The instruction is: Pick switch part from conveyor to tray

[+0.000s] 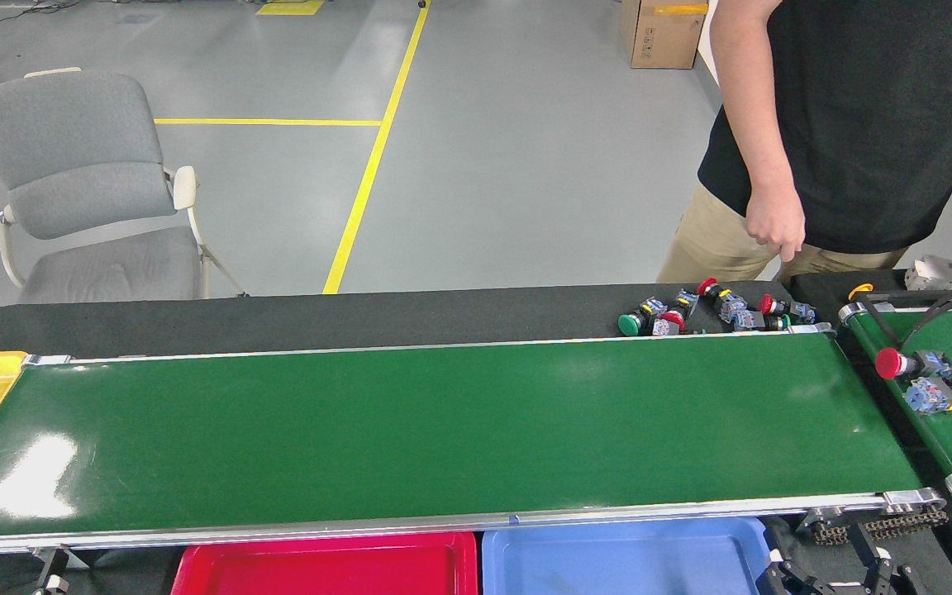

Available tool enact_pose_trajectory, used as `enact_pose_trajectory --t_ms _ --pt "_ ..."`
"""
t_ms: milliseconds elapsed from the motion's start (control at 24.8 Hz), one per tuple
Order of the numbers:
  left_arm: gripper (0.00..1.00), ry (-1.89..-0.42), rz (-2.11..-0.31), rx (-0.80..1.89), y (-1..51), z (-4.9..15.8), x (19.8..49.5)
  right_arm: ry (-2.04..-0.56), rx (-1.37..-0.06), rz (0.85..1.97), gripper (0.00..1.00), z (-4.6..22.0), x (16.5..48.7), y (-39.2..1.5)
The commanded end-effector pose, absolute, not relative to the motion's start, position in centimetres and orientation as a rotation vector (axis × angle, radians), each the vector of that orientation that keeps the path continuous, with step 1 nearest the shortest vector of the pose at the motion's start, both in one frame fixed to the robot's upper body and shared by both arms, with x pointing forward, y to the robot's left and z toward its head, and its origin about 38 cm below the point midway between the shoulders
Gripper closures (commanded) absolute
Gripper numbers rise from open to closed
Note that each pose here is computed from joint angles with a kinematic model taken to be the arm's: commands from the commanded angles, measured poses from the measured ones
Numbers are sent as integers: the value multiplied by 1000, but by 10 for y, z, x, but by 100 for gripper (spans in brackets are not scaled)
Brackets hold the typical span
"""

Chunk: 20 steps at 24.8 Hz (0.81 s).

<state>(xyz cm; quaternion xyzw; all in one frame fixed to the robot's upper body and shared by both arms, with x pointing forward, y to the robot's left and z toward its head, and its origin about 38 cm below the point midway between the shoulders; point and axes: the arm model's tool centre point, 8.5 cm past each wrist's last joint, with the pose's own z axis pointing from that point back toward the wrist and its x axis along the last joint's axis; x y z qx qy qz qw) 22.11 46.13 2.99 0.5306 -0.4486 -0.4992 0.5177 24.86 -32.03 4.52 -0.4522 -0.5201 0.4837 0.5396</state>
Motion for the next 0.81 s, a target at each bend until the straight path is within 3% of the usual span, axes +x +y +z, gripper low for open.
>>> enact_pose_trajectory --t_ms 0,564,765 --pt "0 -1087 -1196 1299 469 39 223 -1279 -1088 1173 1 54 252 -320" --pt "0 -1085 -1211 1293 470 38 224 -1318 -1112 1137 1 68 274 -318" --pt "0 -1090 -1218 1287 467 37 224 -1265 -1103 1121 1 66 286 -326"
